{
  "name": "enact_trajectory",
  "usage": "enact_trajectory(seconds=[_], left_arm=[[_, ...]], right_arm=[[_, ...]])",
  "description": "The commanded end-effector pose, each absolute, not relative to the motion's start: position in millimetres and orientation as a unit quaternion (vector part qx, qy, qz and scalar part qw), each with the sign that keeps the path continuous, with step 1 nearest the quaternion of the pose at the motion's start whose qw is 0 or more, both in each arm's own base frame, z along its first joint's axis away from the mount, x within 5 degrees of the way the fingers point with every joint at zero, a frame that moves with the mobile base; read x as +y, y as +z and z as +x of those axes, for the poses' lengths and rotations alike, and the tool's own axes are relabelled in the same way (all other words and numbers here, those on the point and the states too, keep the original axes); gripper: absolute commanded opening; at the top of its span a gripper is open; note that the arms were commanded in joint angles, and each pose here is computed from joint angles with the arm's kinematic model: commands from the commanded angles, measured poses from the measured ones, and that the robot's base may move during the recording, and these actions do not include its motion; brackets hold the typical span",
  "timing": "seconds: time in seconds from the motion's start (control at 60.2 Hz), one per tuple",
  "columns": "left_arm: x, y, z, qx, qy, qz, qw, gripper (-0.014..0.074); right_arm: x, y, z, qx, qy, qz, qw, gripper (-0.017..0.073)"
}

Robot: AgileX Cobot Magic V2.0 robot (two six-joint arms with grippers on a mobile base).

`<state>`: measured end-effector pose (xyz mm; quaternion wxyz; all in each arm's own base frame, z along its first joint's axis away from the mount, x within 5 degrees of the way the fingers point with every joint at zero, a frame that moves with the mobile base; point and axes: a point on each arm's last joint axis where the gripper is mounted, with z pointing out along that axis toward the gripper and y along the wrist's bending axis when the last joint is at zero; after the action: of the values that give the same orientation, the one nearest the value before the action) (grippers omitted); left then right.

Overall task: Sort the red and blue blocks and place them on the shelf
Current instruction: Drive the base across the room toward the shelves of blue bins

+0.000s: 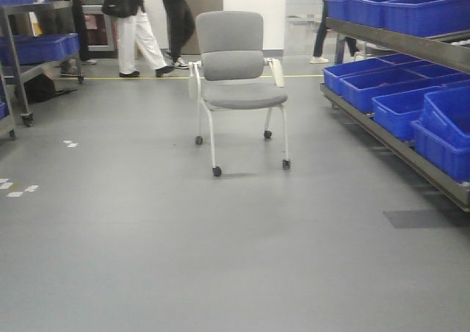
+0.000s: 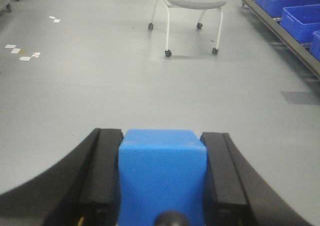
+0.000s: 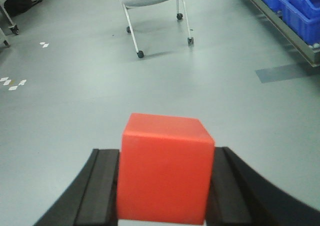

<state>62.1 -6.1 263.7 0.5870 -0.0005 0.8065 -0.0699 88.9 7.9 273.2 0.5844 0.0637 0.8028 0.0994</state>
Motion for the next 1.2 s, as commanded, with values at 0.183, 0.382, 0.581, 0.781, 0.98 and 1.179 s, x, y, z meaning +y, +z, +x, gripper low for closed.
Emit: enact_trajectory(seconds=[0.183,0.382,0.581,0.781,0.98,1.179], left_arm=[[-6.9,279.5,64.2,0.776,-0.079,-0.002,0.625,0.0135],[-6.9,279.5,64.2,0.776,-0.079,-0.002,0.625,0.0135],[-6.9,279.5,64.2,0.776,-0.079,-0.002,0.625,0.0135],[-6.9,279.5,64.2,0.776,-0.079,-0.002,0.625,0.0135],[-6.9,279.5,64.2,0.776,-0.079,-0.002,0.625,0.0135],[-6.9,279.5,64.2,0.776,-0.079,-0.002,0.625,0.0135]], right_arm=[[7.0,289.4,91.1,0.770,0.101,0.064,0.627,0.0062],[7.0,289.4,91.1,0.770,0.101,0.064,0.627,0.0062],[7.0,289.4,91.1,0.770,0.101,0.064,0.627,0.0062],[7.0,289.4,91.1,0.770,0.101,0.064,0.627,0.0062],[7.0,289.4,91.1,0.770,0.101,0.064,0.627,0.0062],[7.0,289.4,91.1,0.770,0.101,0.064,0.627,0.0062]])
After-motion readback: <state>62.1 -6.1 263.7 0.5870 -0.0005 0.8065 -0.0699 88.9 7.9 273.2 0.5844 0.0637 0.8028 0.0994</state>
